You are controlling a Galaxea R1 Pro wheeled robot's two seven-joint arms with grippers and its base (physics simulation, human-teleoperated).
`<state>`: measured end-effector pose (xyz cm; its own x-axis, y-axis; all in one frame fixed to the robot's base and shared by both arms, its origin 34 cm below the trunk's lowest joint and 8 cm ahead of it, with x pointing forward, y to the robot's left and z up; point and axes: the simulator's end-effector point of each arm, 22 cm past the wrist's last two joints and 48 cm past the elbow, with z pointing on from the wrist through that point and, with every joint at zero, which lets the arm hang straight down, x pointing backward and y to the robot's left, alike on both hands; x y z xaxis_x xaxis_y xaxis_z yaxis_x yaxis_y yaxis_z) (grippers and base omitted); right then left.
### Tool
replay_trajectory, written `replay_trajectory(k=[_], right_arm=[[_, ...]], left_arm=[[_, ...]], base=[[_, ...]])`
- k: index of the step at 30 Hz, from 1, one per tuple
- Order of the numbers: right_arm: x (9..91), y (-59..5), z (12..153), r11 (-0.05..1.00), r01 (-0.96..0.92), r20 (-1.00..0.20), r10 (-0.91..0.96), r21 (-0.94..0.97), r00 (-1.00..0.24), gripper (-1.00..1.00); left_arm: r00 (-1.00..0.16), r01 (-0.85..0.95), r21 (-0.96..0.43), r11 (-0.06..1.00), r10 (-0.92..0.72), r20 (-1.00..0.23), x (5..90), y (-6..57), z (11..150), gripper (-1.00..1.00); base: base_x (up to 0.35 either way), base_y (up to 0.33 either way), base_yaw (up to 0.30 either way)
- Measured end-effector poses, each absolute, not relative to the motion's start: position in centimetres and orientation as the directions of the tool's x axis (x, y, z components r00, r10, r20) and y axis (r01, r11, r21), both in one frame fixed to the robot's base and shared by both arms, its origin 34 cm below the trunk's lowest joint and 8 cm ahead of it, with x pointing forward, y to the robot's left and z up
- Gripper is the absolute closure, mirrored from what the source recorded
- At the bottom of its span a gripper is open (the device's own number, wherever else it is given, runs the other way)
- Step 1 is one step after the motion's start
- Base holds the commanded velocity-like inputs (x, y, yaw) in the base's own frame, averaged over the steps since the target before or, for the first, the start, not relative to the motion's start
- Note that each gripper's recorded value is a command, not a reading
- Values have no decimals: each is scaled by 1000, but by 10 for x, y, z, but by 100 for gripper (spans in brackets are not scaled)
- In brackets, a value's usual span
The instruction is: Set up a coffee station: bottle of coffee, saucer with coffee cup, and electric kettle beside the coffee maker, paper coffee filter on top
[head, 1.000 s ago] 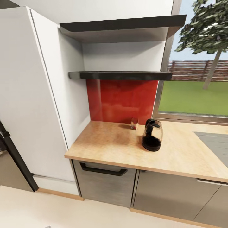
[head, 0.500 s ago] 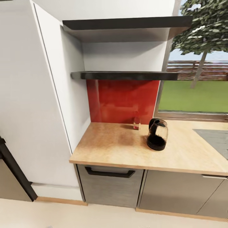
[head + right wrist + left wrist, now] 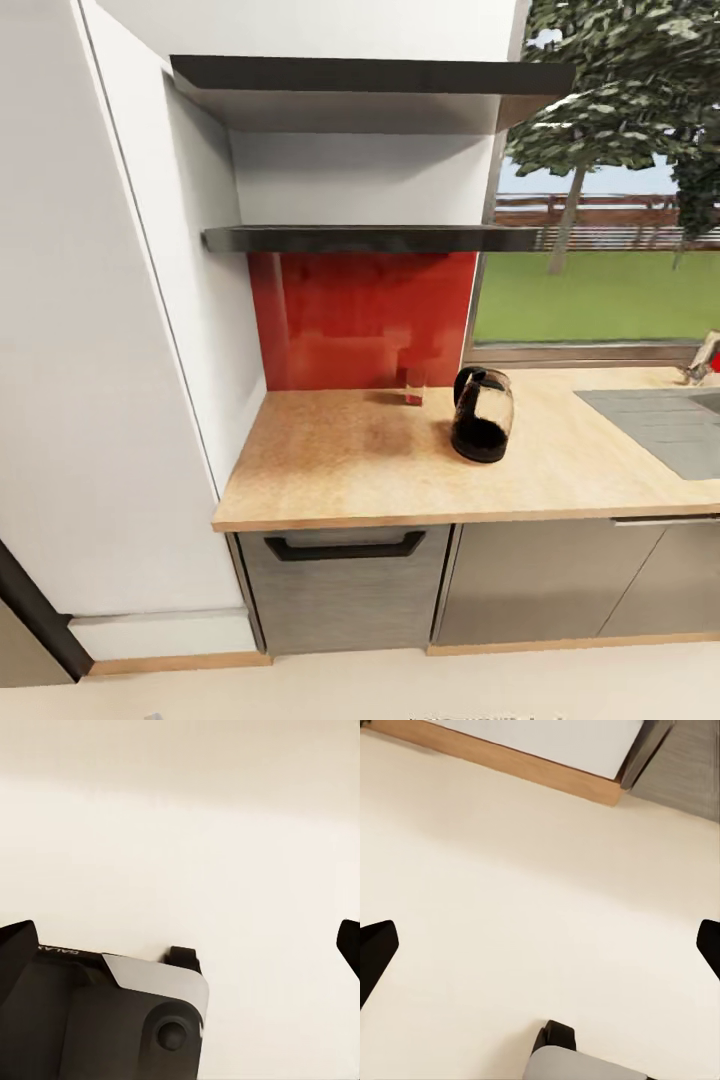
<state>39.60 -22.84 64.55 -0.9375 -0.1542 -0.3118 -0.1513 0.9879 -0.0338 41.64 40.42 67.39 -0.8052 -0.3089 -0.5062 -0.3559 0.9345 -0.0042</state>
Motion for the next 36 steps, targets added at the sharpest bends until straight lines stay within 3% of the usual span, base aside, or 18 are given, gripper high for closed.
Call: replay_trajectory(k=[16,30,36], right_arm=[[396,-228,645,988,-152,-311,-155,-34,-938,-100],[396,-228,645,988,-152,-311,-155,-34,-938,-100],[396,-228,645,988,-152,-312,-155,-34,-938,-100]], left_arm=[[-805,-356,-4,935,-309,-506,416,404,674,-100],[-806,-356,-4,935,-309,-505,416,405,673,-100],[-806,-356,-4,934,-310,-504,416,405,674,-100]], base=[[-10,6,-264],[-276,149,-264],[-74,279,-264]])
